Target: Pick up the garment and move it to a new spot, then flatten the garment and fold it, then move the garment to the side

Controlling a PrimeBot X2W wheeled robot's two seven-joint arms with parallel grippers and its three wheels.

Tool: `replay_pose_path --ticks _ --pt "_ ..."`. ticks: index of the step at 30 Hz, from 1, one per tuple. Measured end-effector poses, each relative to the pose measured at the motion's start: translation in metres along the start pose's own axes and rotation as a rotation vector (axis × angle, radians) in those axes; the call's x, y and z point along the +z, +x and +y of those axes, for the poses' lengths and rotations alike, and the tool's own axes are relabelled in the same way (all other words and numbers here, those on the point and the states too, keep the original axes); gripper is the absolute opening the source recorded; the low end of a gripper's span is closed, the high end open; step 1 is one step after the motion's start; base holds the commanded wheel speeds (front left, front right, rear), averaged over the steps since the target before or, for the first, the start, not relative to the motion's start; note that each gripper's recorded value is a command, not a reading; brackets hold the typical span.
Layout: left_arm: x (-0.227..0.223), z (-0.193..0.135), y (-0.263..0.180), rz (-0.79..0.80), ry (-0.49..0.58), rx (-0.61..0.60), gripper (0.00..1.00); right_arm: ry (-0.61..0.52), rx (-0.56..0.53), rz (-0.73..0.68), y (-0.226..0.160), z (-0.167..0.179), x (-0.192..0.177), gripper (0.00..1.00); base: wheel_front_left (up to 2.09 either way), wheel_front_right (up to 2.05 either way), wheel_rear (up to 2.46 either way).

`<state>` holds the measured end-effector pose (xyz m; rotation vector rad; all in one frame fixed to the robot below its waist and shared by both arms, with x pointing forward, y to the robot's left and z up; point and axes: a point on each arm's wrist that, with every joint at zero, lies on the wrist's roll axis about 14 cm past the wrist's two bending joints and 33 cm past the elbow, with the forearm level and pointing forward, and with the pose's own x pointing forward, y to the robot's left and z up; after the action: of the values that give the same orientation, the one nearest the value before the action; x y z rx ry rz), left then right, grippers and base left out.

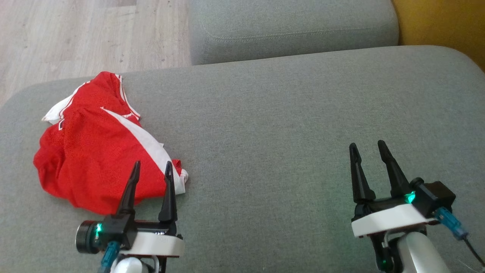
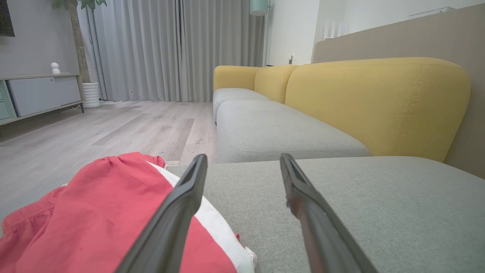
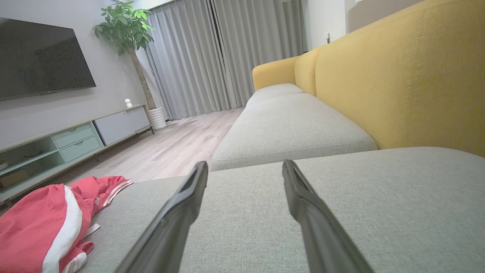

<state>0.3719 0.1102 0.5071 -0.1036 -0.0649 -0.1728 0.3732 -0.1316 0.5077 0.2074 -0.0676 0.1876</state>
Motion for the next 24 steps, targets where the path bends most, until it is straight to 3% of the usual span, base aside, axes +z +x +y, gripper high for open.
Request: replay_pose_path --ticks 8,24 --pt "0.003 0.006 -0.003 -0.009 0.007 0.019 1.0 0.002 0.03 0.007 0.002 0.01 -0.002 1.0 0.0 0.0 0.0" --pt "0.016 0.049 -0.031 -0.044 0.021 0.172 1.0 0.025 0.233 0.038 0.014 0.076 -0.013 1.0 0.0 0.0 0.0"
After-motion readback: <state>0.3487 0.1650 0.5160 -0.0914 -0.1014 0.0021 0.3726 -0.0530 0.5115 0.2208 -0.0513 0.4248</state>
